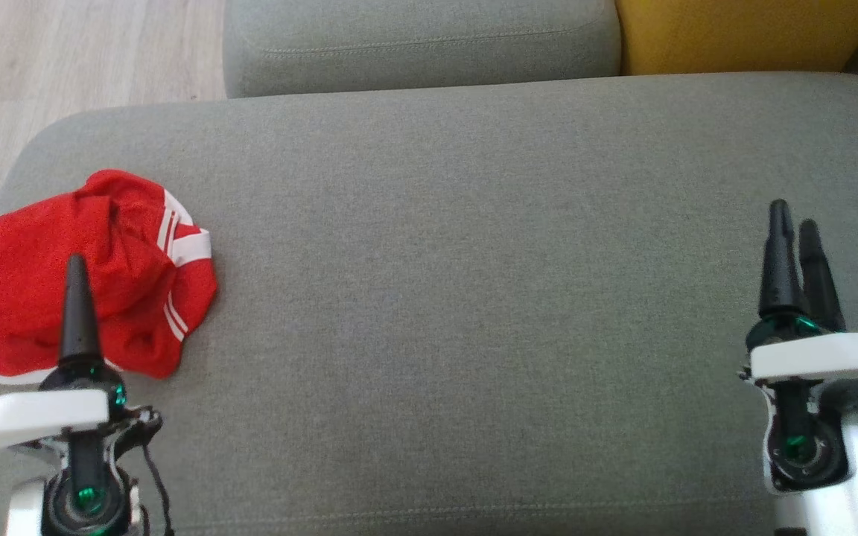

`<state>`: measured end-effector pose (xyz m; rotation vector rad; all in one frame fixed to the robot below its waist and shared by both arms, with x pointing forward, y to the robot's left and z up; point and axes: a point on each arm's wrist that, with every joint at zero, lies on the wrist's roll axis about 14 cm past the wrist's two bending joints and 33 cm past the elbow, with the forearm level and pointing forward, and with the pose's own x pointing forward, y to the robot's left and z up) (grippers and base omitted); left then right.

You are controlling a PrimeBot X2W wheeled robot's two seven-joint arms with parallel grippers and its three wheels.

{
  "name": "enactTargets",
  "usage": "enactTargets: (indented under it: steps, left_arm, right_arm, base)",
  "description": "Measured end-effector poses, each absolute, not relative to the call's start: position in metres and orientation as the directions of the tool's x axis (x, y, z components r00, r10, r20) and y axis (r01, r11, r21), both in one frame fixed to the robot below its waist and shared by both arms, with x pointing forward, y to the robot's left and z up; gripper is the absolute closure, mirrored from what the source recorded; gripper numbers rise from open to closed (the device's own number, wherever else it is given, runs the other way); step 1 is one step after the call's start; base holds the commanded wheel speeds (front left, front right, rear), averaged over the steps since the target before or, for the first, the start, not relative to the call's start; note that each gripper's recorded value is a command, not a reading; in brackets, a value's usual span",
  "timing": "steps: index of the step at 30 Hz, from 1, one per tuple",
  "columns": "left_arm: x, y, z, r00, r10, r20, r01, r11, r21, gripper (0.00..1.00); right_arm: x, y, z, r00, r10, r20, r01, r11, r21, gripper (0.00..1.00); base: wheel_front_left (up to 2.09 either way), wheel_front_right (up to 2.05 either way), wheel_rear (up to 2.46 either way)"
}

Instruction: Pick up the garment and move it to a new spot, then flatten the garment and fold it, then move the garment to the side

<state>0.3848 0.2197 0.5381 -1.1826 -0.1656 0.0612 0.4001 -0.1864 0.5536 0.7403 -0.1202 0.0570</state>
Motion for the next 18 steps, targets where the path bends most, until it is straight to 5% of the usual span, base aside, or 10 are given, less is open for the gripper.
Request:
enactTargets:
  steps: [18]
  left_arm:
    - [0.39,0.152,0.564,0.982,-0.062,0.178,0.163,0.752,-0.638,0.0]
  right_arm:
    - [0.402,-0.153,0.56,0.979,0.122,0.162,-0.176,0.906,0.384,0.0]
  base:
    - [0.0,0.0,0.0]
